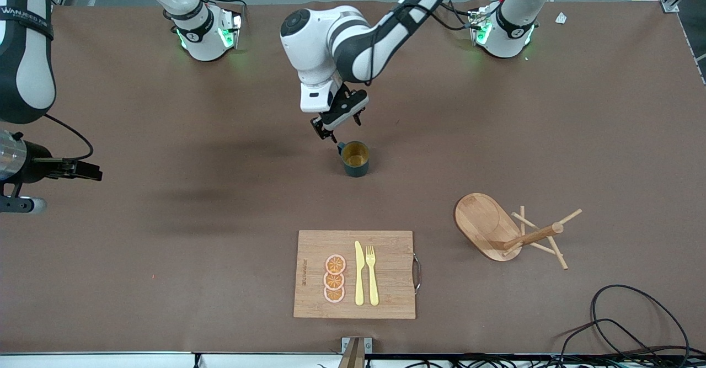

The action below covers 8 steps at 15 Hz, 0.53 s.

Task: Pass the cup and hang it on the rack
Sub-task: 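Lower the left gripper onto the mug handle and grasp it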

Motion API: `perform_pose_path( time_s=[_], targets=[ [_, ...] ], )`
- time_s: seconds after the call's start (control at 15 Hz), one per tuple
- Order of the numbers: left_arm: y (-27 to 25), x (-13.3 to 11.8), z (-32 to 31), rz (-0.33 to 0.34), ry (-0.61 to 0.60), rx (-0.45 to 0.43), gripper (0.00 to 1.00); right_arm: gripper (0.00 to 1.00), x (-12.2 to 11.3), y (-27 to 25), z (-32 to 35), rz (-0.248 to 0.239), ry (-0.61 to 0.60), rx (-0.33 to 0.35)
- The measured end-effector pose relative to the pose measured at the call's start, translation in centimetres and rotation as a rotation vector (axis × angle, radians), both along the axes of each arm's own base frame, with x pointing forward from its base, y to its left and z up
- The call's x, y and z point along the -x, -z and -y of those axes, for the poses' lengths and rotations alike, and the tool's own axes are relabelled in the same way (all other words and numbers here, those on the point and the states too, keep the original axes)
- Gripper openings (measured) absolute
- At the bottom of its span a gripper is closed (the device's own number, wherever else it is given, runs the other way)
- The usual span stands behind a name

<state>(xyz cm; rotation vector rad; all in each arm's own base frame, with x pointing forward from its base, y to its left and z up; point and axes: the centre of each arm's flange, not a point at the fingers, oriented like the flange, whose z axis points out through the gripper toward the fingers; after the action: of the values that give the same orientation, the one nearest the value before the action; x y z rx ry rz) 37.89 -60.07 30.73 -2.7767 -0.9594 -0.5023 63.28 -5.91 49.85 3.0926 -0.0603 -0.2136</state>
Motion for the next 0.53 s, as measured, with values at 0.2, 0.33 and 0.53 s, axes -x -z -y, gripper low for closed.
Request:
perform_pose_path(
  time_s=[0.2, 0.33, 0.53],
  targets=[
    [3.0, 0.2, 1.3, 0.091, -0.067, -0.012, 0.79, 1.0, 0.1, -0.8, -0.8, -0.015, -0.009, -0.002],
    [5.0, 0.2, 1.9, 0.099, -0.076, -0.021, 0.75, 1.0, 0.4, -0.7, -0.7, -0.036, -0.006, -0.003],
    [7.0, 0.4, 2.5, 0.113, -0.085, -0.031, 0.67, 1.0, 0.7, -1.2, -0.9, -0.05, -0.008, -0.006]
  ],
)
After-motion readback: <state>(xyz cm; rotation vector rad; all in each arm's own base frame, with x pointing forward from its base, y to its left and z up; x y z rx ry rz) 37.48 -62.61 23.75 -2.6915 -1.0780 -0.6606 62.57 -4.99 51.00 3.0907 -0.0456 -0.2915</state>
